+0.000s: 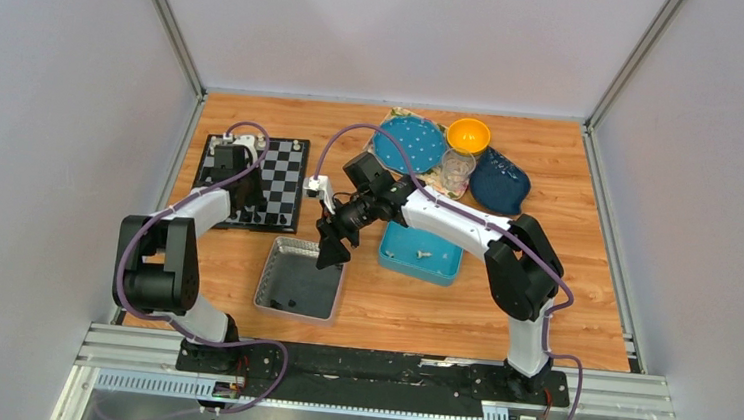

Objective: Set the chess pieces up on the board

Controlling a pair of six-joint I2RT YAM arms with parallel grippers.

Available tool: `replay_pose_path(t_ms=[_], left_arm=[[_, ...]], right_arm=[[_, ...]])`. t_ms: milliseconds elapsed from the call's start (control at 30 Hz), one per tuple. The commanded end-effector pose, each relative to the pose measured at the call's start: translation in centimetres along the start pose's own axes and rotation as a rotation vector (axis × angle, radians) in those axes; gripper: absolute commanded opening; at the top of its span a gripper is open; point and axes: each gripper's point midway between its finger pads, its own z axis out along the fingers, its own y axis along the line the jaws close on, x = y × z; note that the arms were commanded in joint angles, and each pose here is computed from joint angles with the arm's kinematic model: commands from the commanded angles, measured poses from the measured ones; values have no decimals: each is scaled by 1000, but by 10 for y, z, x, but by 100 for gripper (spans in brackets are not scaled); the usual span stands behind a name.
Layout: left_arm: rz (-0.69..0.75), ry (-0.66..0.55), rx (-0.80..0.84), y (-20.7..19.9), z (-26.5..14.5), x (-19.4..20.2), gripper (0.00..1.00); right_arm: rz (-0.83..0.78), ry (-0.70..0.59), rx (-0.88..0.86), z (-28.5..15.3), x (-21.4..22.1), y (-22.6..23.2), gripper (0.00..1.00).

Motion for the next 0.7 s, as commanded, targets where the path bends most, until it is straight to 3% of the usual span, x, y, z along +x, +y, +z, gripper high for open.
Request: replay_pose_path(t_ms=[0,667], left_arm=[[34,-71,-3,-1,3,-28,6],[32,-26,-5,1,10,-15,9]], right_arm=[[-60,-29,-7,-4,-13,7,66],[-60,-27,-7,-3,-14,5,66]])
